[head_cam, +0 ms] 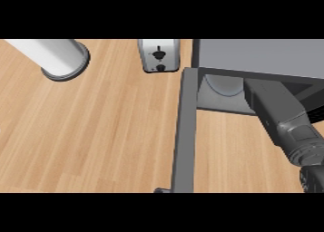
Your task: Pick up the milk, place it into the microwave and close the microwave
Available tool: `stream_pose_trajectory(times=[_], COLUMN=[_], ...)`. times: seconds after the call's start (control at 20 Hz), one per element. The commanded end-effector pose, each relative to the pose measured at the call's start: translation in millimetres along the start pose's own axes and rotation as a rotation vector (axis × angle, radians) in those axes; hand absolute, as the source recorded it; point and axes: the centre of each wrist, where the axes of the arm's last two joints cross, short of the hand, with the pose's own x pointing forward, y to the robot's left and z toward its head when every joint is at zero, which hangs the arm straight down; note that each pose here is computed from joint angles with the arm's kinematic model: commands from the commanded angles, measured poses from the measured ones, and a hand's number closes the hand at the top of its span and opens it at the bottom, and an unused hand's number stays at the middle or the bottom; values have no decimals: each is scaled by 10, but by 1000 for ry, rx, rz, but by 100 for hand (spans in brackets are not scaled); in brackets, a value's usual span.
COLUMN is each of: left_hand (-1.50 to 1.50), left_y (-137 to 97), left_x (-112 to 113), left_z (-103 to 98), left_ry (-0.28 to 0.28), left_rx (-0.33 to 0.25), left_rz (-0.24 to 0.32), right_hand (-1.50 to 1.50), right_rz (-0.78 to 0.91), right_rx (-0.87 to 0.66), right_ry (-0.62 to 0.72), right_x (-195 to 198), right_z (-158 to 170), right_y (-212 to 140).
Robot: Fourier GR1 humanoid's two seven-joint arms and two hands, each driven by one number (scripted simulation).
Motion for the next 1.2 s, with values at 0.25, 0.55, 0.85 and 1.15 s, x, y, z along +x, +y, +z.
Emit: stream_pose_trajectory(times=[0.25, 0.55, 0.85, 1.15], left_hand=[-150, -150, -150, -150], left_y=[-175, -380, -499, -494], left_x=[-321, -504, -659, -808], left_z=[20, -43, -217, -454], left_ry=[21, 108, 123, 162], left_rx=[-127, -274, -317, -324], left_rz=[54, 117, 67, 19], right_hand=[-150, -150, -150, -150], right_rz=[-189, -419, -579, -631], right_rx=[130, 228, 302, 319], right_ry=[-30, 6, 32, 89], right_x=[-117, -375, -613, -835], right_z=[5, 333, 786, 1279], right_y=[-165, 19, 289, 469])
